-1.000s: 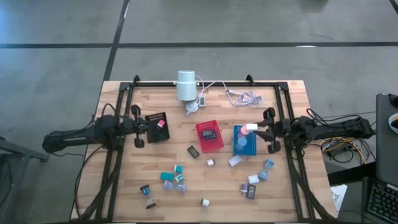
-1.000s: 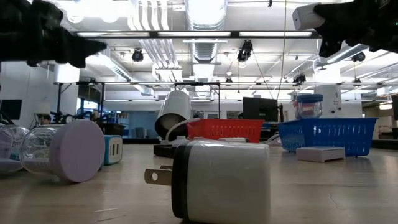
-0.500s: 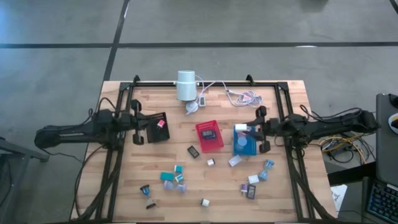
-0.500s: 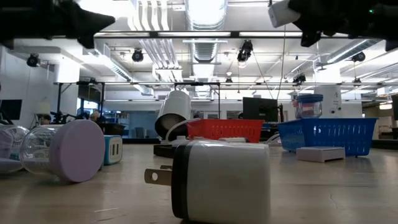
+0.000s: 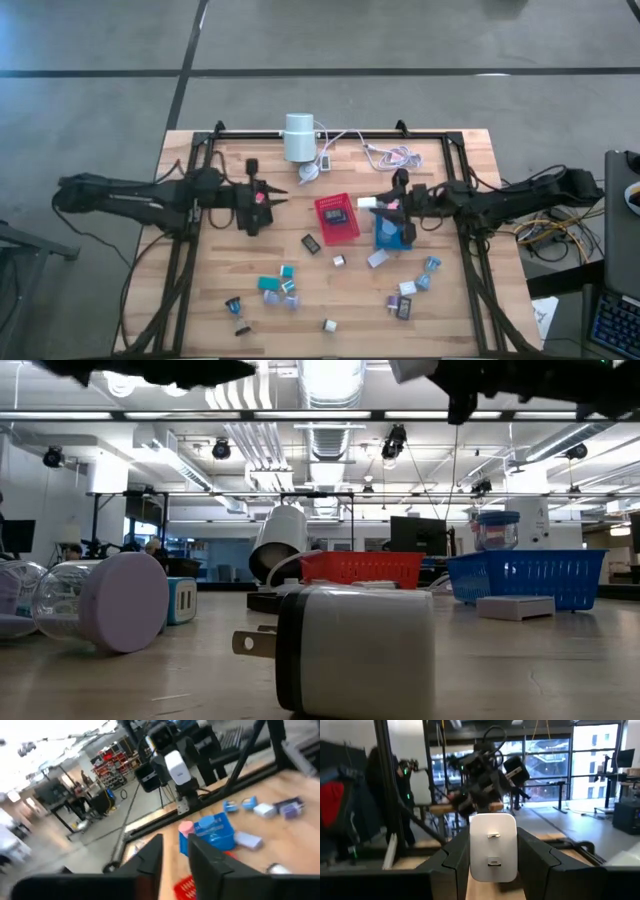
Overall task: Pick & Place Office items
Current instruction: Put the white charger adapter into the black bin
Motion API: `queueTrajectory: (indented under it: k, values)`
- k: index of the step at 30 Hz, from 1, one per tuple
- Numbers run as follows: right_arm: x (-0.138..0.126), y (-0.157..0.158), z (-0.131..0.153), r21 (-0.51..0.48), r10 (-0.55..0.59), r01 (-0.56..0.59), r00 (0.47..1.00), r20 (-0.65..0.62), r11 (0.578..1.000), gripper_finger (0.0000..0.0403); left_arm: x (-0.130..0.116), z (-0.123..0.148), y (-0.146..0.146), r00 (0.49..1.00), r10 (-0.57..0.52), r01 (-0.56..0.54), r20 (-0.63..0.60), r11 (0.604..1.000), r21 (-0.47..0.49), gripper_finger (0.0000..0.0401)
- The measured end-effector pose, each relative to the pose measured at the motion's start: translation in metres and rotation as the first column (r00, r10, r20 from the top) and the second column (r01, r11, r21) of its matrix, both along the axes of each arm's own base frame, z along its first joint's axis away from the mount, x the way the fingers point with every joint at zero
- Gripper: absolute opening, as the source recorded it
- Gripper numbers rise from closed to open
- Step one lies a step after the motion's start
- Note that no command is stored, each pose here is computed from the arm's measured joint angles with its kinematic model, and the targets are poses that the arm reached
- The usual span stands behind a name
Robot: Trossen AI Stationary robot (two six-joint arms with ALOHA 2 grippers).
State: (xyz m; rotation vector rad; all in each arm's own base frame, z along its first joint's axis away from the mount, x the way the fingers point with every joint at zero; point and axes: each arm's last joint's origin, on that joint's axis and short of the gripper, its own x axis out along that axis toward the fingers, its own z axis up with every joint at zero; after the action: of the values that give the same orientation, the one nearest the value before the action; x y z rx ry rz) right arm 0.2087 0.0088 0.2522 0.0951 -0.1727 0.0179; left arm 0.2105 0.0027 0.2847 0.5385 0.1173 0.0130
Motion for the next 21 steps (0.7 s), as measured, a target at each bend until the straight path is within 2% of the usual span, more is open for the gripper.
queueTrajectory:
  k: [4,7,11,15,17,19,21]
  values:
    - [0.008,-0.001,0.02,0.041,0.007,-0.008,1.0,0.028,0.999,0.0116,0.029,0.02,-0.006,0.998,0.068,-0.067,-0.003,0.982,0.179,0.0158]
    - [0.014,-0.001,0.032,0.038,0.025,-0.026,0.999,0.029,0.999,0.0116,0.047,0.032,-0.011,0.998,0.062,-0.059,-0.001,0.953,0.297,0.0198]
    - [0.021,-0.003,0.053,0.052,0.073,-0.076,0.996,0.058,0.996,0.0116,0.065,0.048,-0.023,0.999,0.027,-0.033,0.023,0.917,0.397,0.0242]
    - [0.029,-0.007,0.069,0.068,0.066,-0.069,0.997,0.036,0.995,0.0116,0.08,0.055,-0.031,0.999,0.023,-0.036,0.033,0.876,0.48,0.0276]
    - [0.035,-0.01,0.072,0.07,0.057,-0.057,0.998,0.001,0.996,0.0116,0.086,0.059,-0.034,0.998,0.03,-0.051,0.046,0.842,0.538,0.0289]
    - [0.04,-0.011,0.078,0.07,0.055,-0.055,0.998,0.005,0.996,0.0116,0.09,0.058,-0.037,0.999,0.026,-0.049,0.046,0.79,0.611,0.03]
    - [0.046,-0.012,0.081,0.063,0.083,-0.083,0.997,0.005,0.995,0.0116,0.095,0.057,-0.038,0.998,0.026,-0.061,0.063,0.756,0.652,0.0307]
